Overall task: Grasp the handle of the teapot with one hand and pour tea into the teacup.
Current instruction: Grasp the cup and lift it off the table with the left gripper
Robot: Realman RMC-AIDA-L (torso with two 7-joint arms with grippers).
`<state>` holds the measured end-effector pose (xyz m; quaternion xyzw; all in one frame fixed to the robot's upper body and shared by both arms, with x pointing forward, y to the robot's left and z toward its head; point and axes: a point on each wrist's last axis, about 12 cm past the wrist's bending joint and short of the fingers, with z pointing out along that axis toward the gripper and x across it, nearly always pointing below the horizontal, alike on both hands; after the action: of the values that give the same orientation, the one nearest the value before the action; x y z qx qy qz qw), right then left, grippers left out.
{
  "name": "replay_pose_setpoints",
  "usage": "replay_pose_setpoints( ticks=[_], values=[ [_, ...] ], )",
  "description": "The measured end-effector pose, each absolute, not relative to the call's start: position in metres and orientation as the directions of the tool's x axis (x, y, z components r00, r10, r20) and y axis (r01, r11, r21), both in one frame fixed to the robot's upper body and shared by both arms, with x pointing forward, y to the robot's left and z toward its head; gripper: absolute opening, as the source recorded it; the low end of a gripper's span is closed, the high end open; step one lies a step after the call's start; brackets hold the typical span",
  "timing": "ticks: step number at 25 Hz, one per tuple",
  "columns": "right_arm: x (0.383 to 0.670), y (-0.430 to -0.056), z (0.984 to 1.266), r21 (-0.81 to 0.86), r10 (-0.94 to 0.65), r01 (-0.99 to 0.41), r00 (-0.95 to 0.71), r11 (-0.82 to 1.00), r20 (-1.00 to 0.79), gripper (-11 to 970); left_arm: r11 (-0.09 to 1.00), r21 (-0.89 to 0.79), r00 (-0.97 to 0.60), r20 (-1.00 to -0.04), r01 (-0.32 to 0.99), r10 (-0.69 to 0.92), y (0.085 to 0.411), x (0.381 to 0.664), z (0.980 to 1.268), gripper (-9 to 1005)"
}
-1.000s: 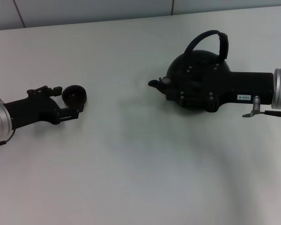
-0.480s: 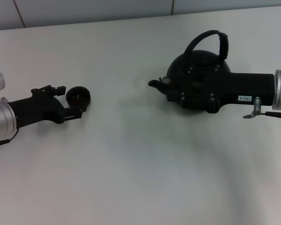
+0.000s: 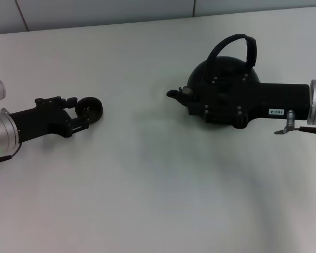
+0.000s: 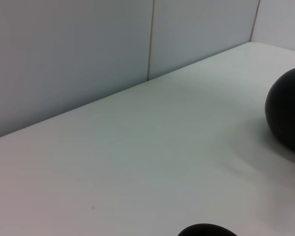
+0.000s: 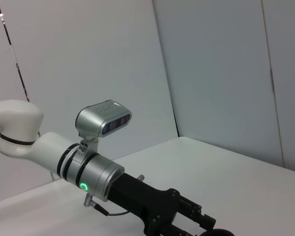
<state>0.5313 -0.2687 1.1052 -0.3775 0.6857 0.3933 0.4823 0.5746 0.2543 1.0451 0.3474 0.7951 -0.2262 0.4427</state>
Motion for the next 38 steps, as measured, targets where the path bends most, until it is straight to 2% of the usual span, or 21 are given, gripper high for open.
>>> replay_pose_setpoints(
  ticks=[6, 24, 30, 36, 38],
  values=[
    [0.532, -0.2687, 1.1057, 0.172, -0.139, -0.897, -0.248, 0.408, -0.959, 517, 0.657, -0.049, -0.366, -0.86, 0.752, 0.356, 0.2552, 0.5749, 1.0451, 587],
    [0.5349, -0.267, 1.108, 0.168, -0.136, -0.898, -0.242, 0.407, -0.961, 515, 0.628, -0.059, -0.348, -0.871, 0.776, 0.348, 0.2549, 0.5733, 1.0515, 571],
    [0.5349, -0.267, 1.108, 0.169, -0.134, -0.897, -0.242, 0.407, -0.961, 514, 0.62, -0.057, -0.339, -0.874, 0.783, 0.348, 0.2541, 0.5735, 1.0538, 530],
    [0.5345, -0.2672, 1.1077, 0.17, -0.134, -0.897, -0.244, 0.408, -0.961, 513, 0.623, -0.057, -0.343, -0.872, 0.78, 0.35, 0.2554, 0.5724, 1.0525, 419],
    [0.5341, -0.2676, 1.1073, 0.171, -0.134, -0.896, -0.245, 0.409, -0.96, 513, 0.623, -0.057, -0.343, -0.872, 0.78, 0.35, 0.2554, 0.5724, 1.0525, 425]
  ],
)
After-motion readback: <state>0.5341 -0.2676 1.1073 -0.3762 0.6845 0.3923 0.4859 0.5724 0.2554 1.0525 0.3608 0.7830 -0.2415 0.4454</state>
